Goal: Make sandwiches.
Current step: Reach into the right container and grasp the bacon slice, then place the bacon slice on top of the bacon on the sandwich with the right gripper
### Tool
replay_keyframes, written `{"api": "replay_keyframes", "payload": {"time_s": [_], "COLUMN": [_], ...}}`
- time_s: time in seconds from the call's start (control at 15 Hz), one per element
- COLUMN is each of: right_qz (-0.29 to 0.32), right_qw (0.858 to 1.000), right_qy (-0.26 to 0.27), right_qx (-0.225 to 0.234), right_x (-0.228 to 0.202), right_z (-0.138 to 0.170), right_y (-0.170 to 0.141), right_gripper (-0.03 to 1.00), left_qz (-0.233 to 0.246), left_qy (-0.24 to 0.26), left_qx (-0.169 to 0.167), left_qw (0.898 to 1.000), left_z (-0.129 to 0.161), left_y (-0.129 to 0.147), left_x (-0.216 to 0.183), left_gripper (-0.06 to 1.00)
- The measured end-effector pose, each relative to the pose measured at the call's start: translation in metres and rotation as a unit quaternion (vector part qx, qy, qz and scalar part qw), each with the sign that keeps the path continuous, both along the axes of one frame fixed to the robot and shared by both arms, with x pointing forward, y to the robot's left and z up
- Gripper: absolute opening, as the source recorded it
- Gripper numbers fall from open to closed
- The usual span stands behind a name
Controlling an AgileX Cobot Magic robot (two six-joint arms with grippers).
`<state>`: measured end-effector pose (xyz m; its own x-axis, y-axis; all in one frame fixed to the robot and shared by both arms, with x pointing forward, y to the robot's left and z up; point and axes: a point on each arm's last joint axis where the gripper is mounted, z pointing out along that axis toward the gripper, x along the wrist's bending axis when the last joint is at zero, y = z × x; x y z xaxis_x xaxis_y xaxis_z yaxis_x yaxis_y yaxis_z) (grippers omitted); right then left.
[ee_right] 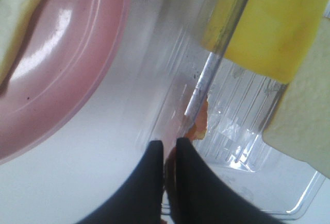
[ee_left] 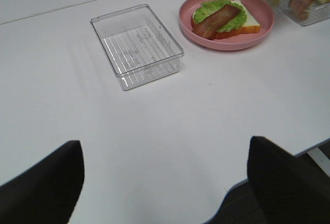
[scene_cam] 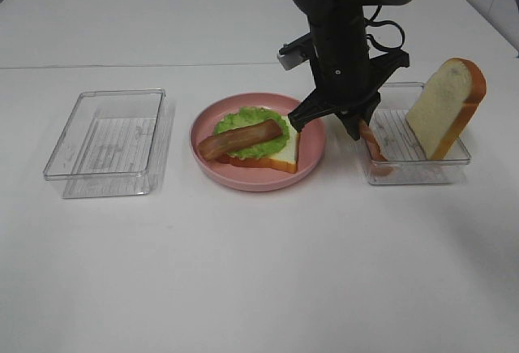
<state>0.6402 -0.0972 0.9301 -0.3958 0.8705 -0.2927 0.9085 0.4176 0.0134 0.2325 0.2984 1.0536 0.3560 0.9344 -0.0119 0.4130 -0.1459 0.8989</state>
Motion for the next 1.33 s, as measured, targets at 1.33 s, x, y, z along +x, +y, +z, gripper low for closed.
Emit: {"api": "replay_keyframes", "payload": {"time_s": [1.33], "right_qz": [-0.018], "right_qw": [0.989], "right_qy": [-0.075], "right_qx": [0.125], "right_x": [-0.026], "right_z": [0.110], "right_y": [-0.001], "right_gripper": [0.00], "left_qz": [0.000], "left_qy": [0.000], "left_qx": [0.000], "left_qw": [1.000], "left_z": [0.000], "left_y": [0.000], "left_x": [0.000], "left_gripper": [0.81]}}
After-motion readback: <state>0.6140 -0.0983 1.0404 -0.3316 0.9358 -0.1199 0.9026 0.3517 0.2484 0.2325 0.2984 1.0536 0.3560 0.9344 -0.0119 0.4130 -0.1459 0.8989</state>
